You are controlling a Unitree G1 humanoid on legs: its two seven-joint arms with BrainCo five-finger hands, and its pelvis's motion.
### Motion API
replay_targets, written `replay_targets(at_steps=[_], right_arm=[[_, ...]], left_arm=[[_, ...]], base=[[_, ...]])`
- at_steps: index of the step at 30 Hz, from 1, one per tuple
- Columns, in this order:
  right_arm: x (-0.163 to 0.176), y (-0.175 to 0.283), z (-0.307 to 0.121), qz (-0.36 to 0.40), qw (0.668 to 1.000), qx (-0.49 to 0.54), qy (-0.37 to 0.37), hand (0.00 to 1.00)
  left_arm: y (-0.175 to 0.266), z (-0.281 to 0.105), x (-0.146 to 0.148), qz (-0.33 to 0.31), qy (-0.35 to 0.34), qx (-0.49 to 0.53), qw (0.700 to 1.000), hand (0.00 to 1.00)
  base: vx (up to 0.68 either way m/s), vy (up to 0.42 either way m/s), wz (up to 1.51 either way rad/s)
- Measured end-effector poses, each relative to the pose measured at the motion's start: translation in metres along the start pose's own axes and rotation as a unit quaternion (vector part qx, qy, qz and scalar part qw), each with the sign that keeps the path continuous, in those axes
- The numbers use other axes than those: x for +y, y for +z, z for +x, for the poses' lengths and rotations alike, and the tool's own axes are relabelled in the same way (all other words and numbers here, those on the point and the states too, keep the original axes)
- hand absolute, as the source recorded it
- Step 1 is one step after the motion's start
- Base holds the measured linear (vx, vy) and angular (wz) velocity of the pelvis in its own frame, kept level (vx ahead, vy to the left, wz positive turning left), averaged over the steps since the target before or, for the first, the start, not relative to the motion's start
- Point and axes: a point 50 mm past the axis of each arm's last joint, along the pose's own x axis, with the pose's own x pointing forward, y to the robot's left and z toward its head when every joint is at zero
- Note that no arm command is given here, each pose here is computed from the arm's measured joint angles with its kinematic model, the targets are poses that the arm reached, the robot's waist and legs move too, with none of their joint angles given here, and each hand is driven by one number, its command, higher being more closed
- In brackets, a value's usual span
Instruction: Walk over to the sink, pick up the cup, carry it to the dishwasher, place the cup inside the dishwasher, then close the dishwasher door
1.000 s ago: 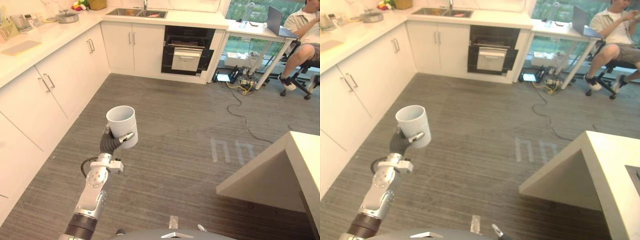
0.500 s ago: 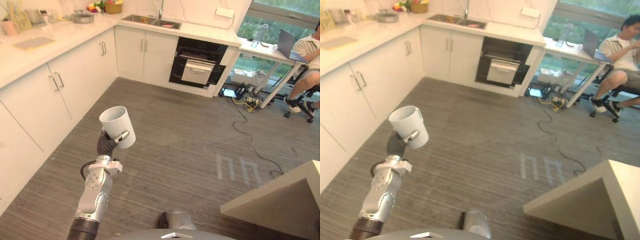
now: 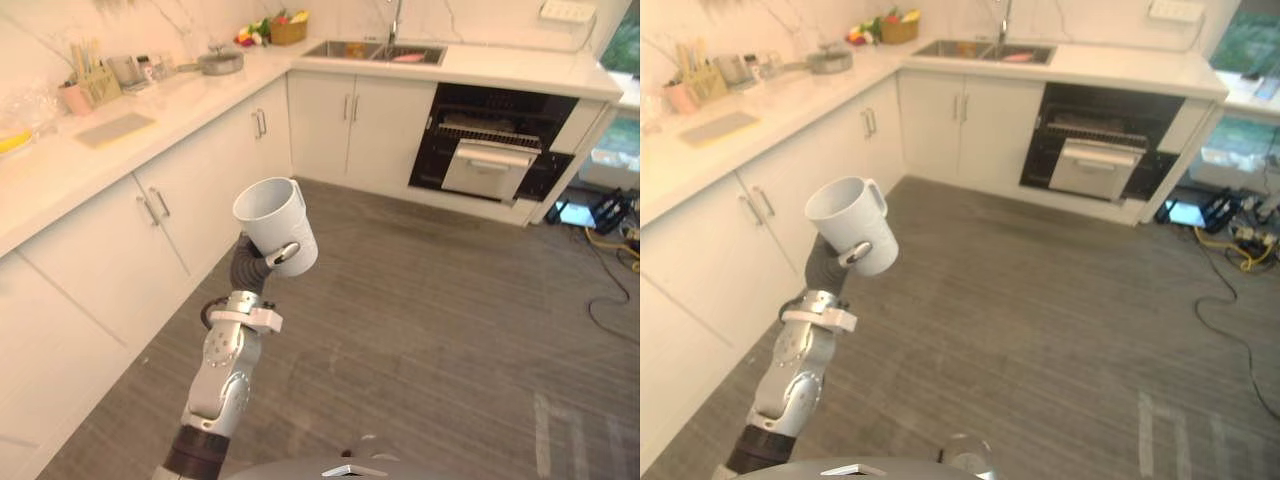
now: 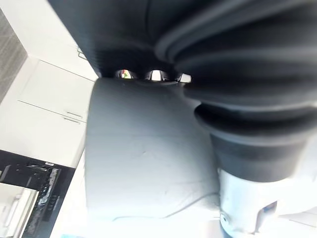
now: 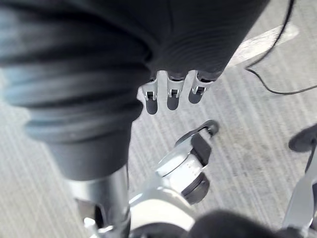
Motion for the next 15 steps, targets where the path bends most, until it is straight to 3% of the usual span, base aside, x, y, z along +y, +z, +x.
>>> replay_targets(at_steps=[3, 5, 7, 9, 11, 15], right_arm=[[0.005, 0.009, 0.004, -0.049, 0.998, -0.007, -0.03, 0.0], [0.002, 0.033, 0.007, -0.133, 0.987, -0.032, -0.082, 0.0], [0.005, 0.062, 0.01, -0.122, 0.982, -0.073, -0.121, 0.0], [0.039, 0.085, 0.018, -0.098, 0.986, -0.1, -0.094, 0.0], [0.052, 0.093, 0.021, -0.087, 0.989, -0.092, -0.081, 0.0], [0.027, 0.077, 0.022, -0.007, 0.994, -0.023, -0.109, 0.0]], left_arm=[[-0.002, -0.01, 0.016, 0.015, 0.014, 0.013, 1.0, 1.0], [-0.002, -0.012, 0.015, 0.015, 0.003, 0.014, 1.0, 1.0], [-0.005, -0.019, 0.021, 0.005, 0.02, 0.02, 1.0, 1.0], [-0.01, -0.022, 0.039, 0.017, 0.04, 0.042, 0.998, 1.0], [-0.008, -0.02, 0.041, 0.017, 0.033, 0.037, 0.999, 1.0], [-0.005, -0.019, 0.043, 0.027, 0.012, 0.034, 0.999, 1.0]], base=[[0.5, 0.062, -1.15], [0.0, 0.147, -0.9], [0.11, 0.29, -1.16], [0.46, 0.387, -0.75], [0.45, 0.269, -0.07], [0.38, 0.178, -0.14]])
